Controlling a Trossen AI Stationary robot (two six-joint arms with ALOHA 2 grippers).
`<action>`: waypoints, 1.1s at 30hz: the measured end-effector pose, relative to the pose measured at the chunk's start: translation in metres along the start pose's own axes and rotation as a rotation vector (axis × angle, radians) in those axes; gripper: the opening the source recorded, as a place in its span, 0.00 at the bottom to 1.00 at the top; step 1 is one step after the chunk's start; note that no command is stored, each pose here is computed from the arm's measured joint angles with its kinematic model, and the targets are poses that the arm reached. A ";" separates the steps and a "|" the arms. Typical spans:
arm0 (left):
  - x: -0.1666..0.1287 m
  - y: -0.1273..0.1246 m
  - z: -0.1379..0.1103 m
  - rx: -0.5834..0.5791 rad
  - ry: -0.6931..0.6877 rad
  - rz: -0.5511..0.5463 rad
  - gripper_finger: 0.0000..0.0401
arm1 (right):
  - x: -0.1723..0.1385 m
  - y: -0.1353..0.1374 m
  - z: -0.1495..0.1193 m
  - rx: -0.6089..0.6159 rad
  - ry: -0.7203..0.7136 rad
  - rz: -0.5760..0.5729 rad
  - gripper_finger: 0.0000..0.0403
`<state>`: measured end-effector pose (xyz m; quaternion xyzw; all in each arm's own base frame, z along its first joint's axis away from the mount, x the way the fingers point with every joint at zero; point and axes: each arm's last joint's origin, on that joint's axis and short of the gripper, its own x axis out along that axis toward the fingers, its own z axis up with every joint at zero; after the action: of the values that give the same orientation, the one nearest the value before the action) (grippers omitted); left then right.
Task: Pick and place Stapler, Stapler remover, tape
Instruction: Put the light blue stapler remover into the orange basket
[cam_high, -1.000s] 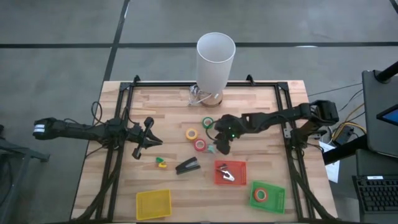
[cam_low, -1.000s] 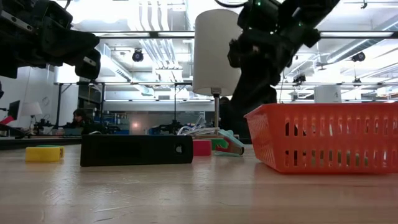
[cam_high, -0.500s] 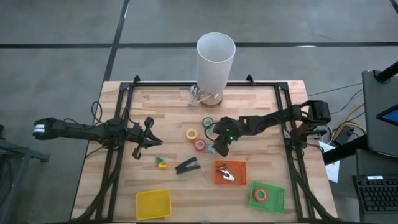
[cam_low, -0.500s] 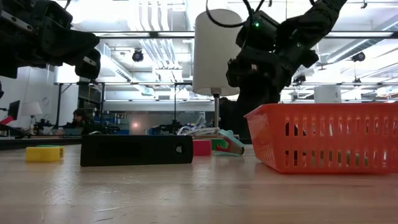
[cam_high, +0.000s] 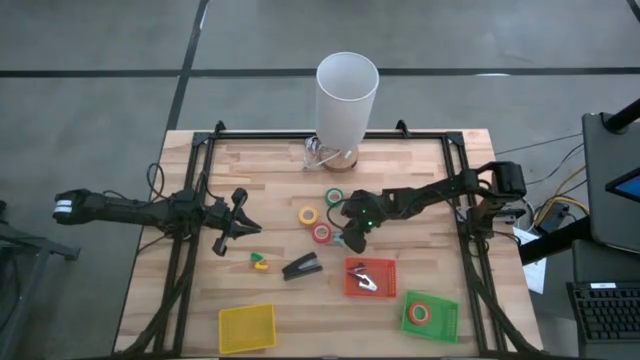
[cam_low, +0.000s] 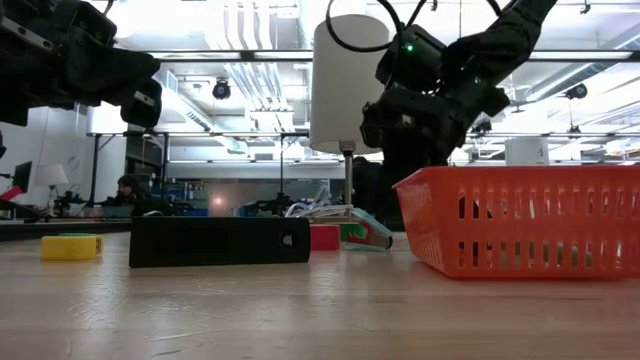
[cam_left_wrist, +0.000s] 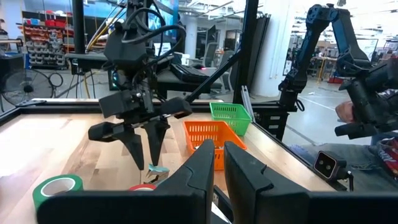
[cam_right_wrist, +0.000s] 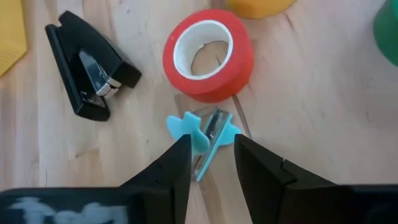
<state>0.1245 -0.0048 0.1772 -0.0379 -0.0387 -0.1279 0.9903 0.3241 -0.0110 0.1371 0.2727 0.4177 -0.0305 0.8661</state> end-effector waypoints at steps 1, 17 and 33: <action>0.000 0.000 0.000 0.000 0.000 0.000 0.10 | 0.000 0.000 0.000 -0.001 -0.001 0.000 0.27; 0.000 0.000 0.000 0.000 0.000 0.000 0.10 | 0.002 0.000 0.001 -0.034 -0.007 0.009 0.02; 0.000 0.000 0.000 0.000 0.000 0.001 0.10 | -0.046 0.036 -0.004 -0.118 -0.013 0.050 0.02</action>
<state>0.1245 -0.0047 0.1771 -0.0379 -0.0384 -0.1277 0.9903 0.3015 0.0130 0.1856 0.2312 0.4061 0.0138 0.8840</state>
